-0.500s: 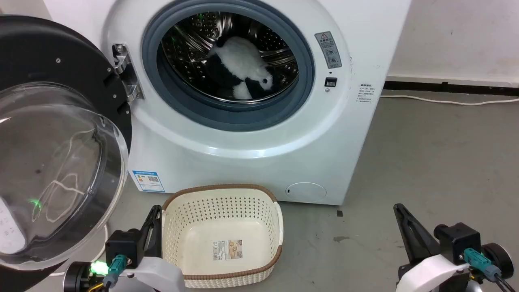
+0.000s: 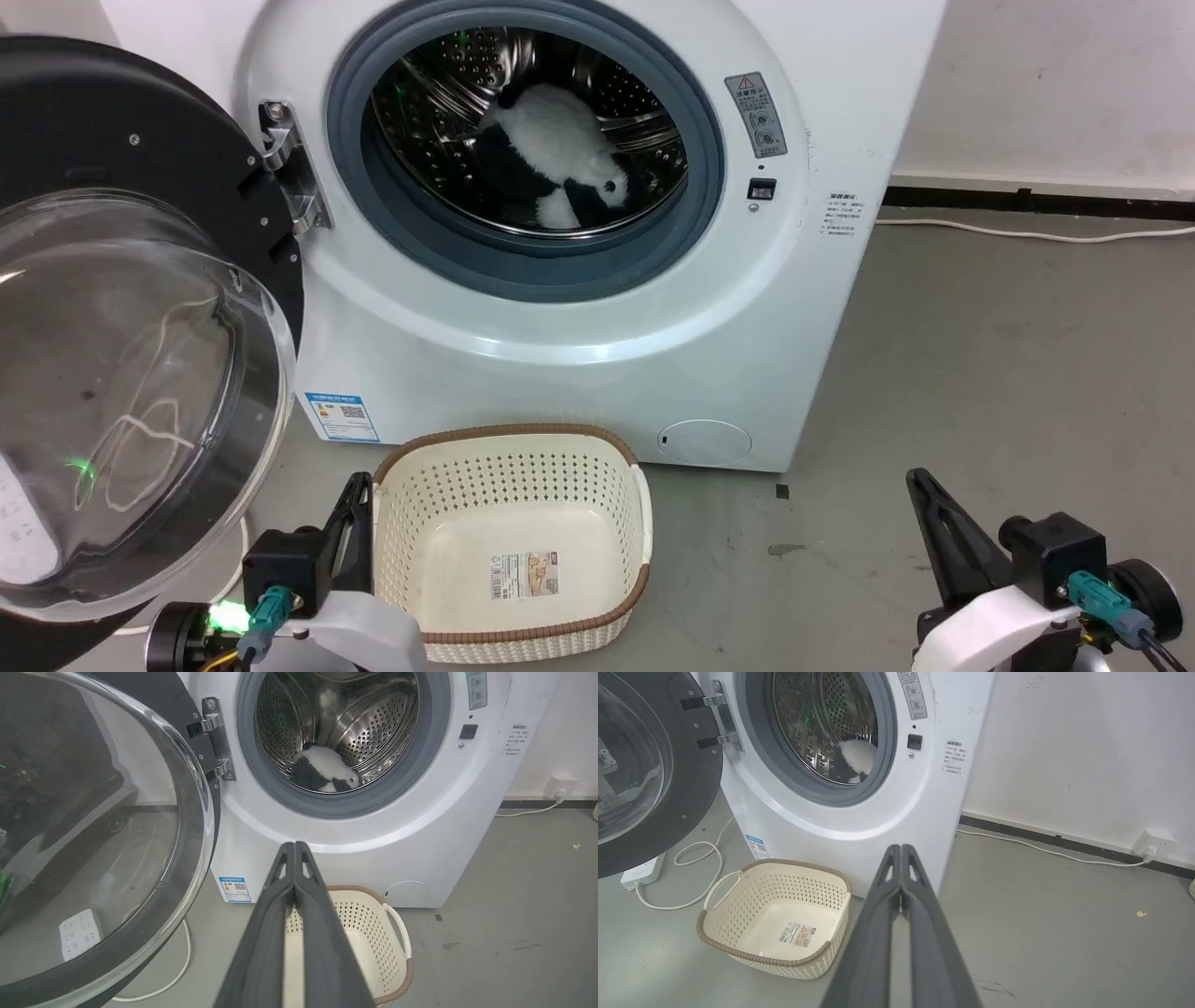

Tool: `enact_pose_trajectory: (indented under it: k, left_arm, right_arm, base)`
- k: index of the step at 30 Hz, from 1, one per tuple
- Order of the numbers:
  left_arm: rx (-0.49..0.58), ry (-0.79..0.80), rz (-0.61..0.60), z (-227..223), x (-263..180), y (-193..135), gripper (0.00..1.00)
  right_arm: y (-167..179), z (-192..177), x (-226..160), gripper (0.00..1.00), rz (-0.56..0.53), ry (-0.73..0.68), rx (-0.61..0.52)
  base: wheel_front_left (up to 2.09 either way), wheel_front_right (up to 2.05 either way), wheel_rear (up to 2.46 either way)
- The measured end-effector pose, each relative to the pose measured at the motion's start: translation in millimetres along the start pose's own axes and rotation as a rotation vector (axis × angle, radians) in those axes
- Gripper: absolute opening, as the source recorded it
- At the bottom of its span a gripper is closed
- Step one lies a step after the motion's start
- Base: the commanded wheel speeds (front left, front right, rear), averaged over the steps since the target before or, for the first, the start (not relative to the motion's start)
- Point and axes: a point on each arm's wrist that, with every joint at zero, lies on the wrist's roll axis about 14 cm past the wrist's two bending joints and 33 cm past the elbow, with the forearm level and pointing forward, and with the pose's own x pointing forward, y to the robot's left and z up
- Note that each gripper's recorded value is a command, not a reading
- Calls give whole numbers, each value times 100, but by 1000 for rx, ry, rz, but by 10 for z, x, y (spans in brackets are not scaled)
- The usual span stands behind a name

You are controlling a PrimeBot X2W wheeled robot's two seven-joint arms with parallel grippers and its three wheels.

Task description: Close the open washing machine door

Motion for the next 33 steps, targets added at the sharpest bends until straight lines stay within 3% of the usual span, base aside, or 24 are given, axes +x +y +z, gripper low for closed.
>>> enact_pose_trajectory:
  k: [20,21,33]
  left_arm:
    - [0,0,0,0,0,0,0]
    - [0,0,0,-2,-1,1,100]
    - [0,-9,-5,9,-6,-17,100]
  right_arm:
    - [-1,0,0,0,0,0,0]
    - [1,-2,-1,100,0,0,0]
    - [-9,3,0,100,-3,-8,11]
  base:
    - [0,0,0]
    - [0,0,0]
    - [0,0,0]
